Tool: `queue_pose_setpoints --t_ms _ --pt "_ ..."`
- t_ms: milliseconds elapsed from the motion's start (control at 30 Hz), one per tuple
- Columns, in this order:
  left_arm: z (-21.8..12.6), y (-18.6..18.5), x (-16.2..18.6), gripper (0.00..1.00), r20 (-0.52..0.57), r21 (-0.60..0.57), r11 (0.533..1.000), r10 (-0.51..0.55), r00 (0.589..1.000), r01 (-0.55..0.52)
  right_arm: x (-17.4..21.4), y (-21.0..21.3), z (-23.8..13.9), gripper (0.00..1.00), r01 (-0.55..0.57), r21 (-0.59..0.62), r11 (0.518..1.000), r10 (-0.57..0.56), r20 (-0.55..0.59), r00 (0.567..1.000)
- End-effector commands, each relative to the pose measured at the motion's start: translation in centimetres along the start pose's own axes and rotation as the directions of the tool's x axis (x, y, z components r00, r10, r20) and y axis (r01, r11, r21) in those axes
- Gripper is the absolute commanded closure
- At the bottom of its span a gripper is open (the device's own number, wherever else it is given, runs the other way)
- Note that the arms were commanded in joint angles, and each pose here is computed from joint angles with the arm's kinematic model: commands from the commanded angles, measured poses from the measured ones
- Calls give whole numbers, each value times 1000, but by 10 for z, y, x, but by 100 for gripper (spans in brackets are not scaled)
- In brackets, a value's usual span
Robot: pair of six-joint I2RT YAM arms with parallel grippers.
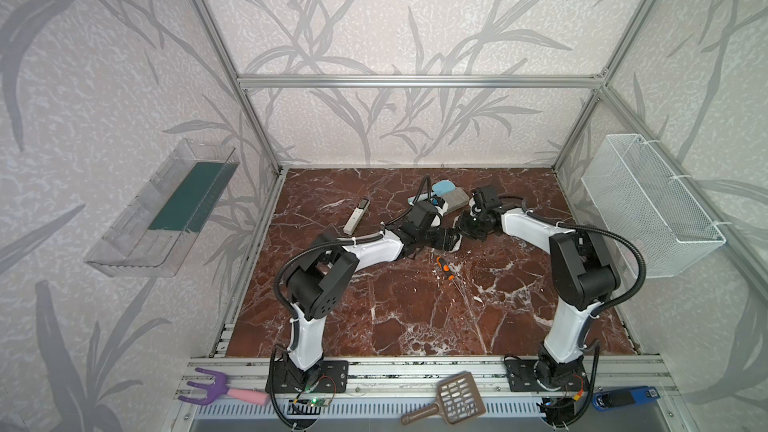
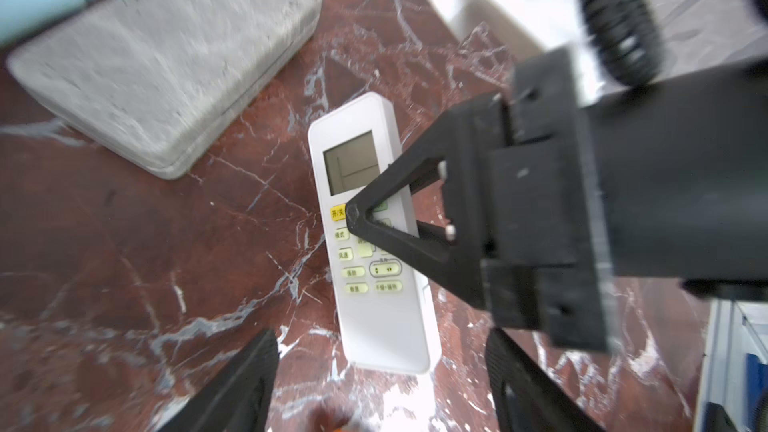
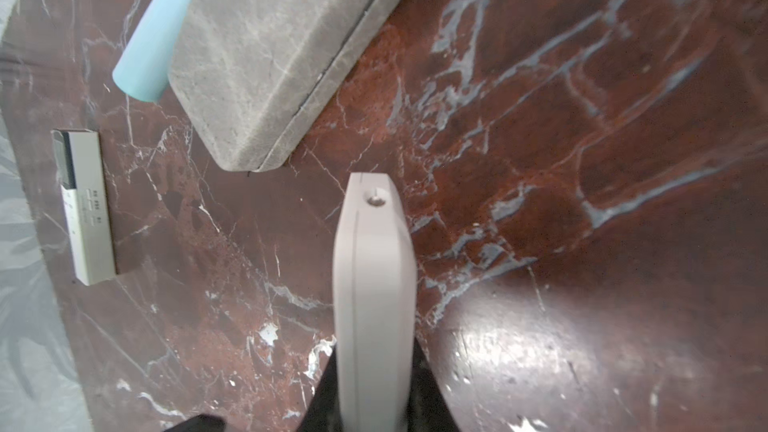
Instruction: Unload the batteries from the remote control
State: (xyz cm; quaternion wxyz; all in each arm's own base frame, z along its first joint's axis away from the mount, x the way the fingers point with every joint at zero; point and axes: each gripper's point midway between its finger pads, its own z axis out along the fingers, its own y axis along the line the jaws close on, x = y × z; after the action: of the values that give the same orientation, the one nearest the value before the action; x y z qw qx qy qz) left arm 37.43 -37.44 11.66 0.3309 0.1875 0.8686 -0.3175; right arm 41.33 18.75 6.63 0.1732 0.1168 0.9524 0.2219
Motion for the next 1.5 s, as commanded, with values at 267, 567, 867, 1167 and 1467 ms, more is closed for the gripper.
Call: queue_pose_setpoints --t_ms 267,567,867,1167,1467 --pt "-119 78 -18 23 65 -172 881 -437 897 441 12 94 -68 98 582 95 808 -588 201 783" --pt "-174 66 -48 25 104 -79 767 -629 771 637 57 190 -79 100 864 152 480 -810 454 371" --pt "-193 72 -30 25 126 -2 572 -814 567 821 86 232 -64 100 879 408 248 -894 445 45" --pt "-194 80 -28 31 82 105 427 -904 420 898 102 240 -63 100 874 446 192 -882 470 -46" --pt "-215 88 -34 33 74 168 359 -933 352 918 111 229 -55 100 889 417 190 -886 463 -28"
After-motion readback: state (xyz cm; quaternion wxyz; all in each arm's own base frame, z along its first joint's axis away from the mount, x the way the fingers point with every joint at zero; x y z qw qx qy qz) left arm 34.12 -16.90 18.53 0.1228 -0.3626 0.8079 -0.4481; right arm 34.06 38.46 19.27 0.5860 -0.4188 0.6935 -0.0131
